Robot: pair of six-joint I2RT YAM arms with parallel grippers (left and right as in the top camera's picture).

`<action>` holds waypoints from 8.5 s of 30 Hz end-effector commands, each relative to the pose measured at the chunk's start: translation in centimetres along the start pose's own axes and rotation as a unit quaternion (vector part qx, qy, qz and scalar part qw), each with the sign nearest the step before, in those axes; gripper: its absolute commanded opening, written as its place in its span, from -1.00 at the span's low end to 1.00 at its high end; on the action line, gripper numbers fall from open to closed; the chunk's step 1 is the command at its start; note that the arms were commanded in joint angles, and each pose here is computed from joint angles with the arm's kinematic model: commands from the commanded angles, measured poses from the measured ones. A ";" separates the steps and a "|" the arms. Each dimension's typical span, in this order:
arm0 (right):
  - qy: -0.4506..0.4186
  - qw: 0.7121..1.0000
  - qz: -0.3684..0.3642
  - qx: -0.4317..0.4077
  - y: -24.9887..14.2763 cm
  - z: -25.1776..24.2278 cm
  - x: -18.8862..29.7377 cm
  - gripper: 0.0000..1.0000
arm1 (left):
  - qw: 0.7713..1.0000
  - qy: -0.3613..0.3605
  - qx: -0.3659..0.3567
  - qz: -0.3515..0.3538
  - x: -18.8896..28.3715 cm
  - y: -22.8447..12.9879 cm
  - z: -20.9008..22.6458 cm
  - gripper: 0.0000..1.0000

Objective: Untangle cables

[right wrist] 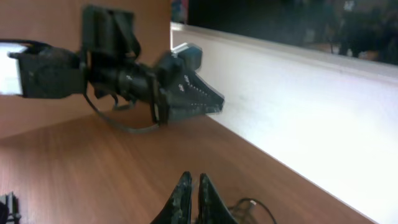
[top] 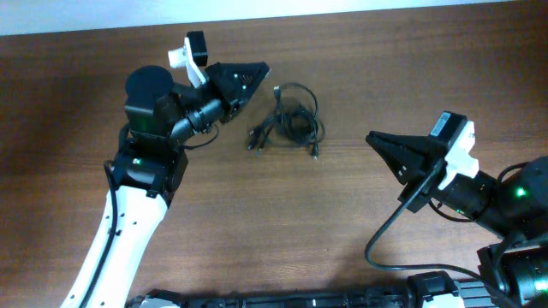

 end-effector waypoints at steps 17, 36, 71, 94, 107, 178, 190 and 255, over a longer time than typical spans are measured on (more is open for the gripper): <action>-0.157 0.964 0.166 -0.133 -8.0 -3.1 2.1 0.50 | 0.912 0.118 -0.341 0.194 0.4 -6.3 9.4 0.50; -0.169 0.948 0.214 -0.165 -10.2 -2.7 3.1 0.61 | 0.841 0.105 -0.391 0.359 -4.4 -13.3 19.6 0.67; -0.169 0.944 0.224 -0.172 -10.6 -2.5 3.3 0.78 | 0.831 -0.052 -0.521 0.187 -8.3 -9.9 0.5 -1.00; -0.286 0.911 0.213 -0.207 -10.9 -5.3 4.6 0.99 | 0.820 -0.103 -0.551 0.116 -5.6 -8.3 -5.5 -1.00; -0.341 0.874 0.088 -0.335 -8.1 -7.1 4.1 0.97 | 0.751 -0.117 -0.642 0.100 -5.5 -8.3 -5.8 -1.00; 0.192 0.961 0.045 0.192 -5.9 0.9 -0.2 -0.92 | 0.430 -0.354 -0.829 -0.050 8.3 -9.4 -16.4 -1.00; 0.005 0.982 0.173 0.080 -8.5 -4.3 -0.4 -0.92 | 0.571 -0.152 -0.806 -0.029 5.3 -5.0 -13.5 0.98; 0.084 0.990 0.094 0.062 -5.5 -1.2 -0.3 -0.93 | 0.754 0.035 -0.642 0.136 3.1 -7.3 -4.8 0.98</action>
Point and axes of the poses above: each gripper's point midway between its finger pads, its own x axis back along the fingers, its own z axis along the line the jaws close on, y = z × x, the point moved 3 cm from there along x, back along the fingers, and after that the axes turned 7 degrees about -x, right-handed, at the moved point
